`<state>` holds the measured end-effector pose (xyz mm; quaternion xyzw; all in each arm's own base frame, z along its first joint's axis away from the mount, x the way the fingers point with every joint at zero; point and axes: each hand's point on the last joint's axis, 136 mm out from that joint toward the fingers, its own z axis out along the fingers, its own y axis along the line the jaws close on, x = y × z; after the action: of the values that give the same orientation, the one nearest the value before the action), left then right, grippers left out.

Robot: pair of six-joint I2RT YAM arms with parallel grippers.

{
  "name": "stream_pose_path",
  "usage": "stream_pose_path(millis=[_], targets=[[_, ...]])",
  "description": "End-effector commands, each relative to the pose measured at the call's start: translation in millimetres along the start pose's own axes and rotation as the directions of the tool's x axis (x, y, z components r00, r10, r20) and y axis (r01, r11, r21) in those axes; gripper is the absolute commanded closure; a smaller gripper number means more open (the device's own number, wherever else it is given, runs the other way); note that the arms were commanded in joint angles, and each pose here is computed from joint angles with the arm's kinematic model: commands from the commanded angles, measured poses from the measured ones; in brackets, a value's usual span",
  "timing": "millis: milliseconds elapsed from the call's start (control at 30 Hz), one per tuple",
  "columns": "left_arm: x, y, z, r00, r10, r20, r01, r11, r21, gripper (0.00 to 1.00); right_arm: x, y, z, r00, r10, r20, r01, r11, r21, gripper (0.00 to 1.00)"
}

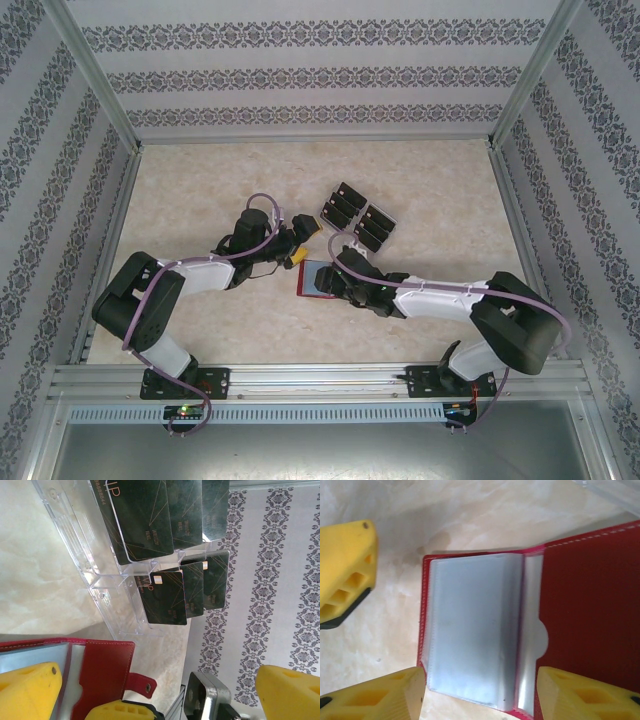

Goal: Put the credit cards into the card holder

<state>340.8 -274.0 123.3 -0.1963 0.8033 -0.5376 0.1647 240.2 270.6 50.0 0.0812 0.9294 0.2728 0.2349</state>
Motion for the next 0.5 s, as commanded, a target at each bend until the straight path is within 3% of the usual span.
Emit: stream_pose_path(millis=[0,100,300,367,467], targets=[[7.0,-5.3,3.8,1.0,0.019,-0.019,-0.019,0.999,0.027,0.0,-2.2,-13.8,-4.5,1.0,0.016,0.018,-0.017,0.999,0.043,0.38],[6.7,-0.8,2.7,0.999,0.032,-0.015,-0.032,0.999,-0.005,0.0,-1.8,-18.5,-3.4,1.0,0.023,0.009,-0.024,0.998,0.055,0.38],[9.4,27.0,-15.1,0.986,0.15,-0.067,-0.163,0.95,-0.267,0.0,1.3,-28.9,1.8,0.999,0.042,-0.011,-0.041,0.996,0.083,0.39],[11.8,30.3,-22.8,0.976,0.194,-0.099,-0.215,0.925,-0.313,0.0,2.5,-32.4,1.5,0.999,0.052,-0.01,-0.05,0.995,0.085,0.42],[15.9,30.7,-27.4,0.965,0.224,-0.134,-0.257,0.911,-0.322,0.0,2.8,-36.3,0.0,0.998,0.06,-0.005,-0.059,0.994,0.09,0.55]])
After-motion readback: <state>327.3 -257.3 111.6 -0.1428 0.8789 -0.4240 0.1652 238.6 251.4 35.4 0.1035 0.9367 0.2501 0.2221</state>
